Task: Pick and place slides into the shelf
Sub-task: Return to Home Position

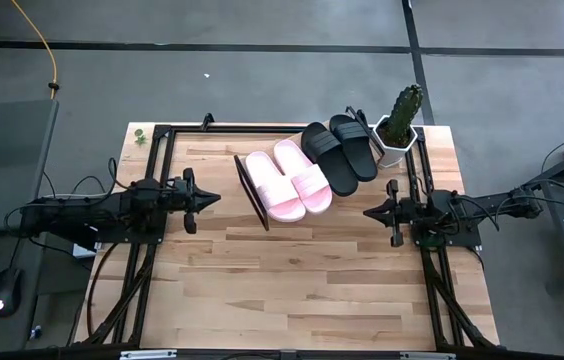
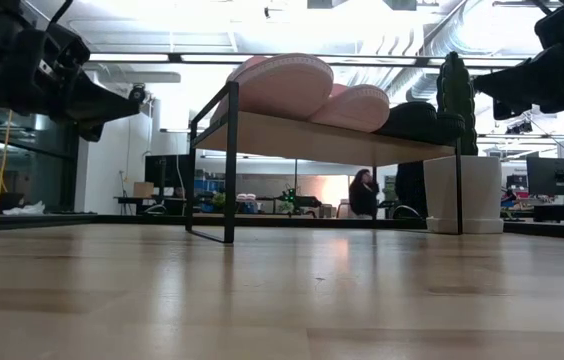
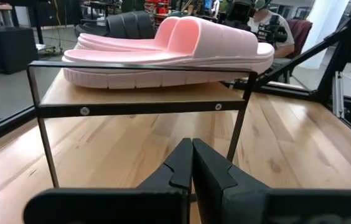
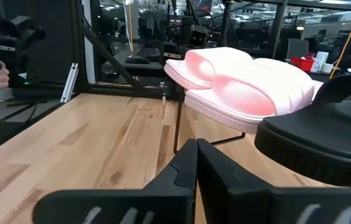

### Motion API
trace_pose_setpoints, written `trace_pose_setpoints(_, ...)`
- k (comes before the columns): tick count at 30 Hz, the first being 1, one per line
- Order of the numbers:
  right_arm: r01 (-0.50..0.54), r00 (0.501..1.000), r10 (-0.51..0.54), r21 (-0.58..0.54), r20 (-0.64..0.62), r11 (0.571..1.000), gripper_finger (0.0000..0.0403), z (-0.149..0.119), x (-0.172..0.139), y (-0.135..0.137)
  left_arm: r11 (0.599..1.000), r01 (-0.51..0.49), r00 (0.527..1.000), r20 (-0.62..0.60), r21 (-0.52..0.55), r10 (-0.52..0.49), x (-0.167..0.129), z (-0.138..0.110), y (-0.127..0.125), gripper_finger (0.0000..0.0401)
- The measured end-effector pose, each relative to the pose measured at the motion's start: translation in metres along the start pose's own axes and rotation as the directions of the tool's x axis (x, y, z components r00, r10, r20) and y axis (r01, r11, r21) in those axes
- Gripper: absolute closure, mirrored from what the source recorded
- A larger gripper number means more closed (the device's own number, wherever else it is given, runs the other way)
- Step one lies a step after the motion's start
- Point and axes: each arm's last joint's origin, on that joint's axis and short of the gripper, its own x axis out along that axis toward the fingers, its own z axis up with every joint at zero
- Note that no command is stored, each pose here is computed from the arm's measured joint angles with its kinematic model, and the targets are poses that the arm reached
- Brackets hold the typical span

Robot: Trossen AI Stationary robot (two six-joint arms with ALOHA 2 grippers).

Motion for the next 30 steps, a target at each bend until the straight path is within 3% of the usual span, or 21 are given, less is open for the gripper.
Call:
trace_pose_setpoints(12,-0.035,0.999,0.035,-0.043,-0.003,0.998,0.0403,-0.0005,0.0,0.0011,1.0,-0.021,0.999,-0.035,0.01,0.022,-0.0001,-0.0035,0.0009,0.04)
trace_pose_setpoints(21,-0.043,0.999,0.044,-0.019,0.013,0.999,0.0402,0.0011,0.0,0.0012,0.999,0.043,0.998,-0.043,0.008,-0.043,-0.0001,-0.0037,-0.001,0.04)
trace_pose_setpoints(30,-0.043,0.999,0.043,-0.047,0.006,0.998,0.0402,0.0004,0.0,0.0012,1.0,-0.019,0.999,-0.045,0.01,0.02,-0.0001,-0.0044,0.0009,0.04)
